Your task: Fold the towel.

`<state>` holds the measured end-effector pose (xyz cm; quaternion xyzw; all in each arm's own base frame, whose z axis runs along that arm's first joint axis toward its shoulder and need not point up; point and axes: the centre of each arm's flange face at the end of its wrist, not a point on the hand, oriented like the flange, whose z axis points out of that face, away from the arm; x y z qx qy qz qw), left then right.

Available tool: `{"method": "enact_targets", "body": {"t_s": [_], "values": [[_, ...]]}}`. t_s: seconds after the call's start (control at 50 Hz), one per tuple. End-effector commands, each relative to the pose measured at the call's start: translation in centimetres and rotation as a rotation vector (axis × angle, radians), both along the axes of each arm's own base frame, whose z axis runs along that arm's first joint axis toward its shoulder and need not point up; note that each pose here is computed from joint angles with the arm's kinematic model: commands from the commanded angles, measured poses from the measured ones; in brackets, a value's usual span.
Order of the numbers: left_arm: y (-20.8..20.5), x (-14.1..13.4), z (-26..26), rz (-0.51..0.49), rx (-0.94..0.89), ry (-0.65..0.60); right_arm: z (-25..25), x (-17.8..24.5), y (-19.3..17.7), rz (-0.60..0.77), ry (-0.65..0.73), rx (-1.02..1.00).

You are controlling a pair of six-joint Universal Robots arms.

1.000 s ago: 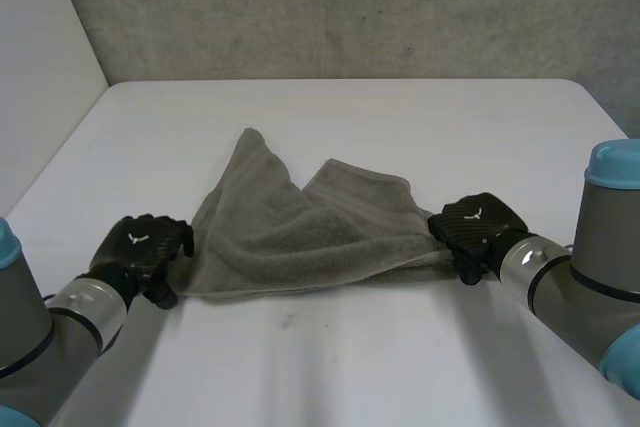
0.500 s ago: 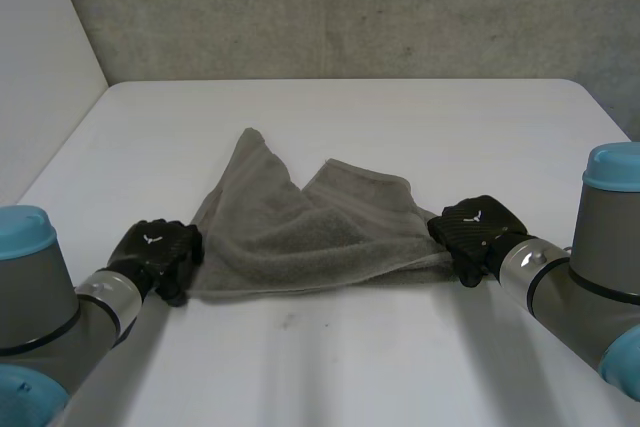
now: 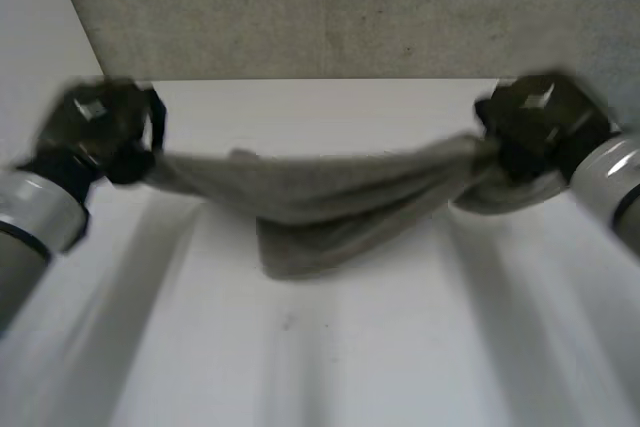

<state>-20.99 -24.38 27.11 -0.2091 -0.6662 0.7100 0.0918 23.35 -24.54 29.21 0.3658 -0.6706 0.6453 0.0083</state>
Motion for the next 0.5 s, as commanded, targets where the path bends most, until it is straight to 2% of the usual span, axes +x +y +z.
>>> {"method": "enact_targets", "body": {"t_s": [0.02, 0.12, 0.16, 0.22, 0.26, 0.3, 0.34, 0.38, 0.42, 0.44, 0.46, 0.48, 0.5], "values": [[4.3, 0.6, 9.3, -0.054, -0.196, 0.112, 9.6, -1.3, 2.8, -0.011, -0.048, -0.176], [3.5, 0.5, 8.8, -0.051, -0.139, 0.099, 11.5, -1.8, 3.3, -0.011, -0.010, -0.123], [2.4, 0.3, 7.6, -0.044, -0.092, 0.090, 9.0, -1.5, 1.4, -0.007, 0.082, 0.012], [0.1, -0.2, 4.8, -0.036, 0.010, 0.067, 7.7, -1.3, 0.6, -0.002, 0.139, 0.068], [-1.1, -0.5, 3.6, -0.033, 0.052, 0.058, 5.0, -0.8, -0.8, 0.032, 0.249, 0.139], [-2.4, -0.9, 2.3, -0.030, 0.092, 0.048, 4.2, -0.4, -1.6, 0.050, 0.288, 0.142], [-5.3, -1.7, 0.6, -0.027, 0.133, 0.037, 3.4, 0.2, -2.7, 0.060, 0.305, 0.133], [-6.9, -2.0, 0.6, -0.018, 0.123, 0.041, 2.8, 1.9, -5.9, 0.038, 0.287, 0.058], [-8.4, -2.5, 1.0, -0.010, 0.097, 0.049, 3.2, 2.8, -7.4, 0.013, 0.265, -0.005], [-9.9, -3.0, 2.2, -0.001, 0.047, 0.065, 3.2, 2.8, -7.4, 0.013, 0.265, -0.006], [-9.9, -3.0, 2.2, -0.001, 0.046, 0.065, 4.4, 3.7, -8.7, -0.021, 0.227, -0.097], [-11.3, -3.4, 4.0, 0.012, -0.020, 0.091, 6.0, 4.7, -9.8, -0.052, 0.173, -0.207], [-12.3, -3.6, 6.2, 0.024, -0.089, 0.132, 6.0, 4.7, -9.9, -0.052, 0.173, -0.209]]}}
